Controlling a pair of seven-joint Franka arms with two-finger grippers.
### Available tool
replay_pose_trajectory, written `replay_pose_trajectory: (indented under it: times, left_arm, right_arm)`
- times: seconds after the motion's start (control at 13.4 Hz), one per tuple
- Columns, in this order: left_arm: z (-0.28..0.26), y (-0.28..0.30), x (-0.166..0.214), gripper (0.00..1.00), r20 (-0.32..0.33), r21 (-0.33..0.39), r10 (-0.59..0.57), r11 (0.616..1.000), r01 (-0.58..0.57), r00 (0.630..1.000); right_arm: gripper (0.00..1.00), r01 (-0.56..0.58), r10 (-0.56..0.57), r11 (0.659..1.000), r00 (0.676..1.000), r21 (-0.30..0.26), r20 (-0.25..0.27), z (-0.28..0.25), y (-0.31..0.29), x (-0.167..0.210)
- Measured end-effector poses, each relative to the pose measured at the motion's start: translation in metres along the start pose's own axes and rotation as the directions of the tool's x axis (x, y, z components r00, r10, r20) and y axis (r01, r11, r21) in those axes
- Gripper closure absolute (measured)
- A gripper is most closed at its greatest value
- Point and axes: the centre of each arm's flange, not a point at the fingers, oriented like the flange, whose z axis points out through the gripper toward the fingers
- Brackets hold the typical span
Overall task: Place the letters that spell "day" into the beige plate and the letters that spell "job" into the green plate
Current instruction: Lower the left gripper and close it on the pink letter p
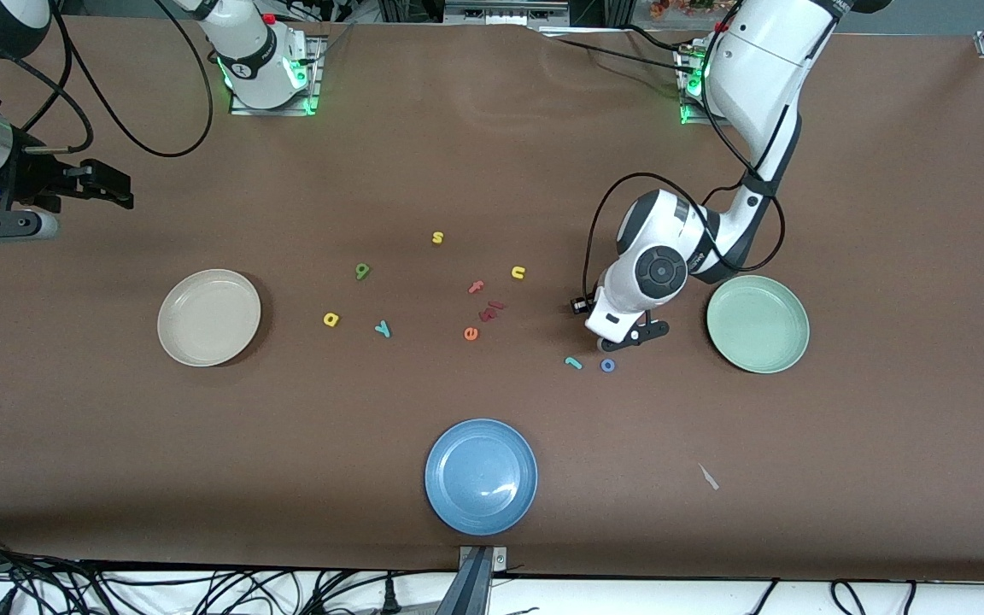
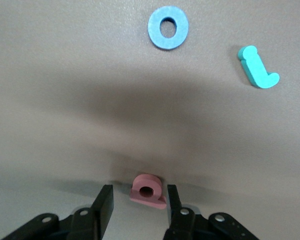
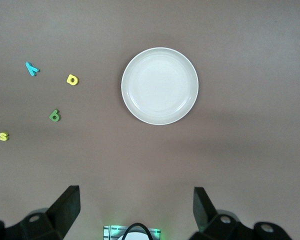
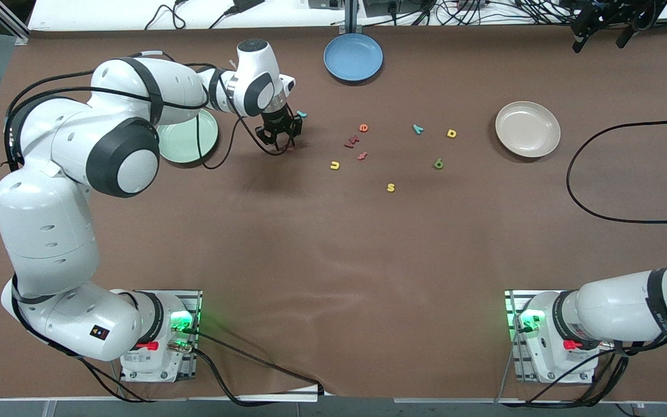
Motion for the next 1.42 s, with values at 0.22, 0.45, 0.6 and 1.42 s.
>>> replay_pose_trajectory:
  times: [0.22, 0.45, 0.6, 1.42]
  left_arm:
    - [0.0, 0.0, 0.0, 0.5, 0.0, 0.0, 0.0, 1.0, 0.0, 1.0]
    - [0.0, 0.0004, -0.0003, 0.5, -0.001, -0.001, -0.002, 1.0, 0.002, 1.0]
    - [-0.0001, 0.001, -0.0005, 0.51, -0.002, -0.001, -0.007, 1.0, 0.007, 1.0]
    - [0.0042, 0.002, 0.0004, 0.58, -0.003, -0.002, -0.031, 1.0, 0.031, 1.0]
  right_arm:
    - [0.0, 0.0, 0.0, 1.0, 1.0, 0.0, 0.0, 0.0, 0.0, 0.0]
    - [0.0, 0.0, 0.0, 1.0, 1.0, 0.0, 0.0, 0.0, 0.0, 0.0]
    - [0.0, 0.0, 0.0, 1.0, 1.0, 0.0, 0.0, 0.0, 0.0, 0.0]
    - [0.0, 0.0, 0.0, 1.0, 1.0, 0.0, 0.001, 0.0001, 0.0001, 0.0]
